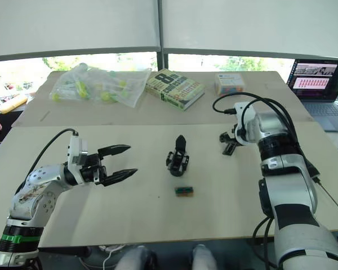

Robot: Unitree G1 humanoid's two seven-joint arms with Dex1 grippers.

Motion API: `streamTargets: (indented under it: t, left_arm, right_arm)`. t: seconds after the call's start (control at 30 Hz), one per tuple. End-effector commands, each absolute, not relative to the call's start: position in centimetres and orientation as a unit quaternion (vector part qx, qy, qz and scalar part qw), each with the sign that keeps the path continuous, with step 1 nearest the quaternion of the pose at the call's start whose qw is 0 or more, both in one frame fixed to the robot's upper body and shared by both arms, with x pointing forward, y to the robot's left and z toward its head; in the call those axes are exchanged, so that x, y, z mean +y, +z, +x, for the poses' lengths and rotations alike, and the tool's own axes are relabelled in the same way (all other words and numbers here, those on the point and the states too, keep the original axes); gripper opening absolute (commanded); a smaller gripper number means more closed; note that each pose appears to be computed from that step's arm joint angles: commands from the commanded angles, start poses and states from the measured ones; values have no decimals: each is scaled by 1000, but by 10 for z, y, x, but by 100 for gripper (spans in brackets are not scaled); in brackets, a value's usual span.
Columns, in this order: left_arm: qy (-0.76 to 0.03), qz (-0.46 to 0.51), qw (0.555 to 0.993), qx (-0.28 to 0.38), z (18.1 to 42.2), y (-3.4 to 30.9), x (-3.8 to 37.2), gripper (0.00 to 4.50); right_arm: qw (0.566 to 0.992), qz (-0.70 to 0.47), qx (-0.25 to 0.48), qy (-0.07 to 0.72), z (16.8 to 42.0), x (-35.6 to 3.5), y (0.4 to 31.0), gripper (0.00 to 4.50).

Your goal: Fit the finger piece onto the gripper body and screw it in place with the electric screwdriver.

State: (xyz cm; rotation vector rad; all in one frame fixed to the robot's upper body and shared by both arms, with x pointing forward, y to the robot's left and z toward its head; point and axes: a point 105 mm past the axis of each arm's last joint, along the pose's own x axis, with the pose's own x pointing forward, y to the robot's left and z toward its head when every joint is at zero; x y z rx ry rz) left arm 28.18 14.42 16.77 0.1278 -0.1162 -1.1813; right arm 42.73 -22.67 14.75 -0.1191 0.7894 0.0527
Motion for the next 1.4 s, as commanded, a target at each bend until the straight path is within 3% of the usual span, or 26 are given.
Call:
streamTargets:
  t: [0.03,0.23,0.47,0.57,0.8,0.83,1.03,1.23,1.4]
  left_arm:
    - [-561,73,822,-68,275,175,142,444]
    - [-555,71,826,-68,272,173,144,444]
    - [-555,71,826,-70,272,173,144,444]
    - [-557,70,824,-71,270,172,145,450]
    - [-560,74,823,-67,269,171,149,450]
    - [-560,74,822,-68,269,171,149,450]
    - [-557,73,824,-65,265,173,155,450]
    - [-560,65,824,-57,264,173,158,450]
    - [-527,-7,845,-91,274,192,157,450]
  right_arm:
    - [925,-37,378,26,431,-225,162,450]
    - [892,17,450,30,415,-214,147,450]
    - [885,18,465,19,411,-214,133,450]
    - [887,16,460,11,412,-218,130,366]
    - [887,29,460,16,410,-220,129,122]
    - [887,35,459,21,409,-219,132,110]
    - [915,37,396,63,408,-226,167,110]
    - [941,-35,308,137,380,-243,196,110]
    - [957,-134,171,192,360,-240,219,110]
